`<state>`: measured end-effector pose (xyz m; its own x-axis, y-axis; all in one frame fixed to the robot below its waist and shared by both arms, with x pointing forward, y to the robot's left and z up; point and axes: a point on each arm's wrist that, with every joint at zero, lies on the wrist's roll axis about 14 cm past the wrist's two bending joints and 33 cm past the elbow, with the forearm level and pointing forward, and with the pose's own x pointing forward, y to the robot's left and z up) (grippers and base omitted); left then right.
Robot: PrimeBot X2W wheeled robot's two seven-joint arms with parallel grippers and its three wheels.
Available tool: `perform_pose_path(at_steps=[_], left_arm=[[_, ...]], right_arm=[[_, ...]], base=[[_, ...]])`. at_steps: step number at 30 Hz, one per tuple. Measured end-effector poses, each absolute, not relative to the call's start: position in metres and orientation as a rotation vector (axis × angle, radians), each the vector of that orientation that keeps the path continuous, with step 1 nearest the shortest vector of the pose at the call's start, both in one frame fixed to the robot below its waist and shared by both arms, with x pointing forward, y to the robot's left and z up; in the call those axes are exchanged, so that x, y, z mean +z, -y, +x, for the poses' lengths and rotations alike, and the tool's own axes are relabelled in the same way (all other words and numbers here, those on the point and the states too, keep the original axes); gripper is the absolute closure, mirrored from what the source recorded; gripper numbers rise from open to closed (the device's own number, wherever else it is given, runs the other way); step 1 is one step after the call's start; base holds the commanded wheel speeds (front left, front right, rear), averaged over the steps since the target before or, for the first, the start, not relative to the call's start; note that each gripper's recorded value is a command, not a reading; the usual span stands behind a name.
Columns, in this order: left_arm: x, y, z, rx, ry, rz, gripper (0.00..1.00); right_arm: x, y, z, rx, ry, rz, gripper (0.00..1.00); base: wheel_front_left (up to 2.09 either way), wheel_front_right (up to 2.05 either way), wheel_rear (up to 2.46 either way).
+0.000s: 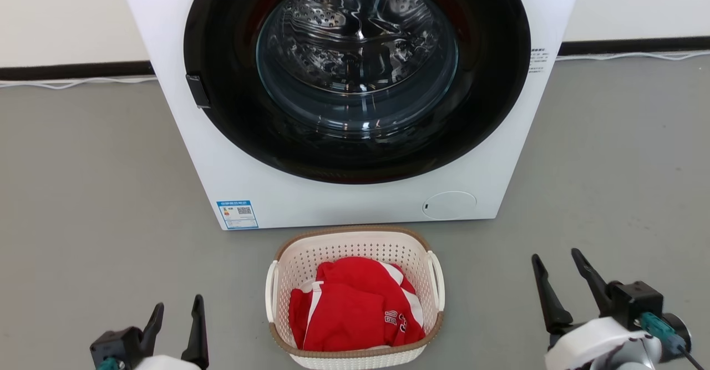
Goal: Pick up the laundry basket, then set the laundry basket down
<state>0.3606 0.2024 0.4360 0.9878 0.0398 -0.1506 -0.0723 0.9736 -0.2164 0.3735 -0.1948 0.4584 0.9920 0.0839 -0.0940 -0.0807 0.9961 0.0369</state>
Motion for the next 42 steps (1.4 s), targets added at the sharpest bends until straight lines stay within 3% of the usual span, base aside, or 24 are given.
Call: perform_pose_path(at_steps=[12,13,20,42], left_arm=[[0.455,-0.209,0.352,0.083,-0.075,-0.205,0.00],[0.456,-0.210,0.352,0.083,-0.071,-0.201,1.00],[0.421,-0.204,0.332,0.100,-0.187,-0.229,1.00],[0.420,-0.209,0.333,0.165,-0.202,-0.469,1.00]], right_arm=[[0.457,0.207,0.356,0.038,-0.092,0.030,0.00],[0.458,0.207,0.356,0.037,-0.089,0.032,1.00],[0.424,0.200,0.337,0.026,-0.197,0.075,1.00],[0.428,0.208,0.342,-0.061,-0.196,0.337,1.00]], base=[[0.00,0.00,0.00],[0.00,0.00,0.00],[0.00,0.00,0.00],[0.00,0.00,0.00]])
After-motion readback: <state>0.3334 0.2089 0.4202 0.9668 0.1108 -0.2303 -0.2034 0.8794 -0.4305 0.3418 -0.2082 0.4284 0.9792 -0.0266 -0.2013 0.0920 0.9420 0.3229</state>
